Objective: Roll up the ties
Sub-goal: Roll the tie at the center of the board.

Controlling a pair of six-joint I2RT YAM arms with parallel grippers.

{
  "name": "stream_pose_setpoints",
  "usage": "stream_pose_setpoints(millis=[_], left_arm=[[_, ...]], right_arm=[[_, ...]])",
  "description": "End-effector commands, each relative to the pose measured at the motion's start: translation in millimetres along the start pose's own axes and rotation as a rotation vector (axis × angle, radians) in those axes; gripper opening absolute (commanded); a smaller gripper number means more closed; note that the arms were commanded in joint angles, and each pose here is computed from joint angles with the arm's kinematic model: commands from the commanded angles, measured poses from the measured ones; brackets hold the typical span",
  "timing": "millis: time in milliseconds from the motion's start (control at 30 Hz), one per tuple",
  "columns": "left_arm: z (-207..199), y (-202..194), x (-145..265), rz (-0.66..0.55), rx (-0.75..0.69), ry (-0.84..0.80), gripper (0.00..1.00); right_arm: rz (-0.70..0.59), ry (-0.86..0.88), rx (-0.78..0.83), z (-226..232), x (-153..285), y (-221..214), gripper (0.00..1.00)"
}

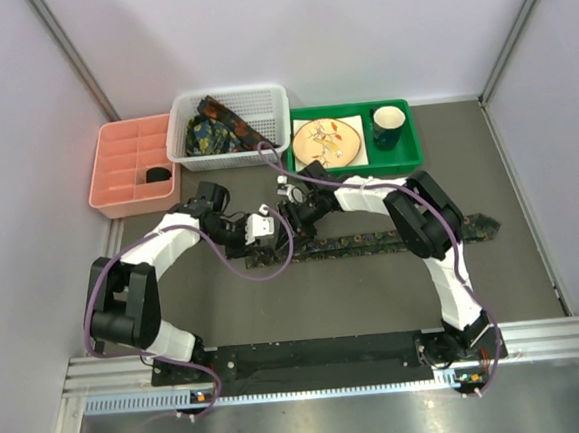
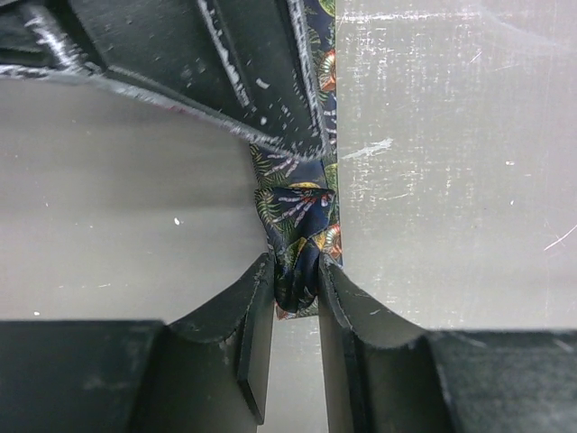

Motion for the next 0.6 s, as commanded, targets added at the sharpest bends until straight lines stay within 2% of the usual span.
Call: stream_pose_setpoints(millis=[0,333,567], left_arm=[[0.6,6.4,-4.4,-0.039,-0.016,-0.001,0.31],[5.2,12.3,-19.4,-0.064,-0.021,-0.006,0.33],[3.9,14.4,-26.0,-0.095,-0.002,-0.017,0.33]], right_arm=[[-0.060,0.094,0.077,24.9,4.8,14.6,0.45],[-0.034,0.136,0.021,20.5,-8.9,15.8,0.50],[-0.008,0.092,0.006,10.3,-17.7,8.7,0.49]])
Point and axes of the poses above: each gripper's point midway between its finger pads, its own x axis back along the fingers, its own z axis along the line the jaws close on, y = z × x, the point moved 7 cm from there along x, back along the fingers
